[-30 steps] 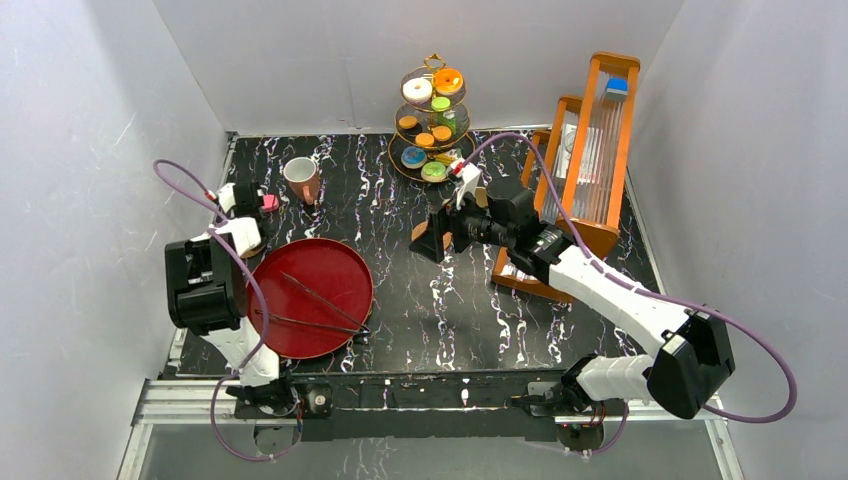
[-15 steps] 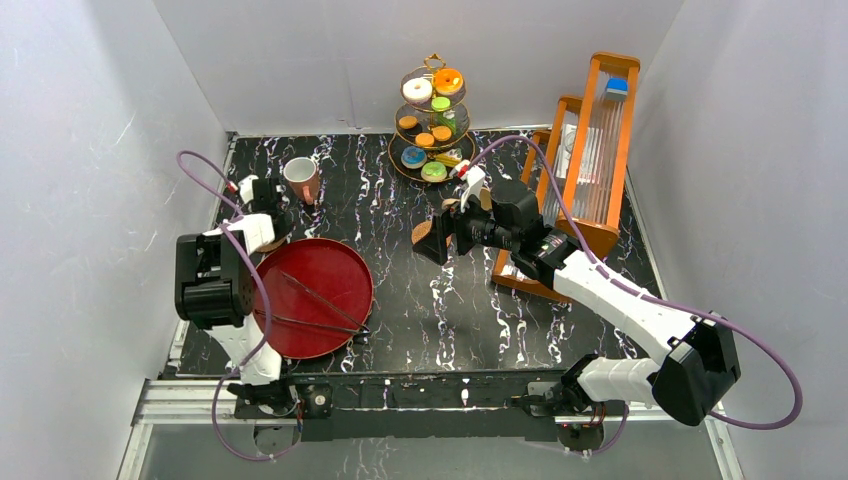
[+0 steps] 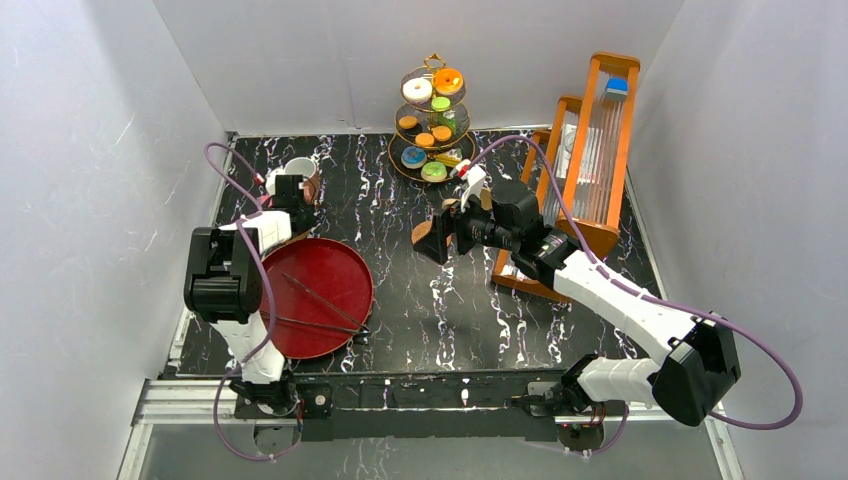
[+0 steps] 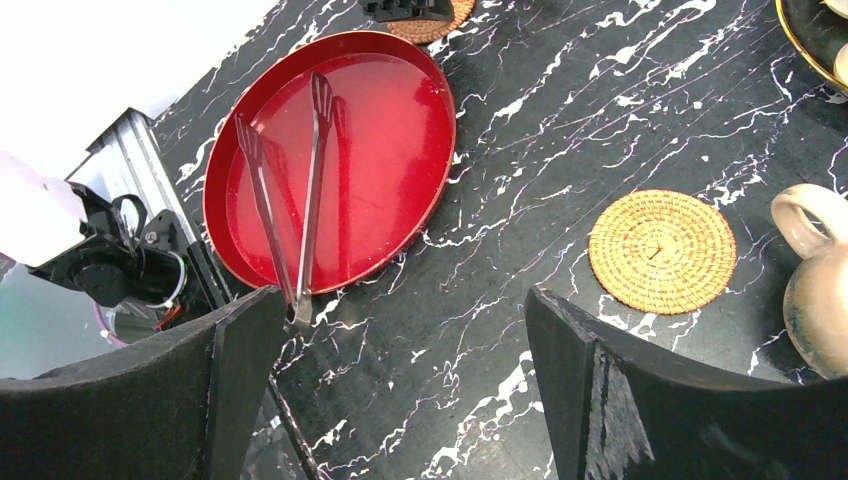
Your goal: Serve the afternoon tea
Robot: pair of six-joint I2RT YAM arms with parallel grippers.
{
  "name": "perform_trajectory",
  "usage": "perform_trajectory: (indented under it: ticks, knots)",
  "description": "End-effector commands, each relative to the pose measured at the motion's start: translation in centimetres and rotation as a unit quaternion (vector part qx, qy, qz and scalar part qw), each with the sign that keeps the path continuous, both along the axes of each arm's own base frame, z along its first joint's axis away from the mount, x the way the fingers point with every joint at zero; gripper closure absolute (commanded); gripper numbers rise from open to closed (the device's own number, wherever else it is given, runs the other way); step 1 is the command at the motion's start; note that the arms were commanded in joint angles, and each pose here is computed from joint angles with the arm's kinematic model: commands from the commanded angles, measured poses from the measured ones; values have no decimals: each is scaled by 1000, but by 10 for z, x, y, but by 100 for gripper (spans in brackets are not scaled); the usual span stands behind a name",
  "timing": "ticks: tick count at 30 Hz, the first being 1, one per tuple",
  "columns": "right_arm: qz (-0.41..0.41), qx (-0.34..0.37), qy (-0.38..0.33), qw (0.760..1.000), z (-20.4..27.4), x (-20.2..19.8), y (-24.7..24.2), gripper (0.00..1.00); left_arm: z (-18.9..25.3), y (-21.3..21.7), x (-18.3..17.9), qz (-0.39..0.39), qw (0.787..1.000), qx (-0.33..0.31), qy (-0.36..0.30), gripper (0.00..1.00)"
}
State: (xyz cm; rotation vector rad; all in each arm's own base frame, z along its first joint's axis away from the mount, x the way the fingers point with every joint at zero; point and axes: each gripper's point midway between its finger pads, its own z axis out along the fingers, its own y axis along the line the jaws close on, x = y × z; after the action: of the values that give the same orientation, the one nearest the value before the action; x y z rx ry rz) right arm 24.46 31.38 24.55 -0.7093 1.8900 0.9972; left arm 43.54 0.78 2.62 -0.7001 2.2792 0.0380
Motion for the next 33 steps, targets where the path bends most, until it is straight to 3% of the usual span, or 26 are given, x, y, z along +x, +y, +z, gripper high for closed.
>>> perform_trajectory:
  ticks: [1,33]
  knots:
    - [-3,18,-25,1000,16,3,0,1,2,-24,5,-23,1000,-20,-1,100]
    - [-20,5,-36,999,18,8,-6,1,-3,-169,52,-166,984,-65,-28,100]
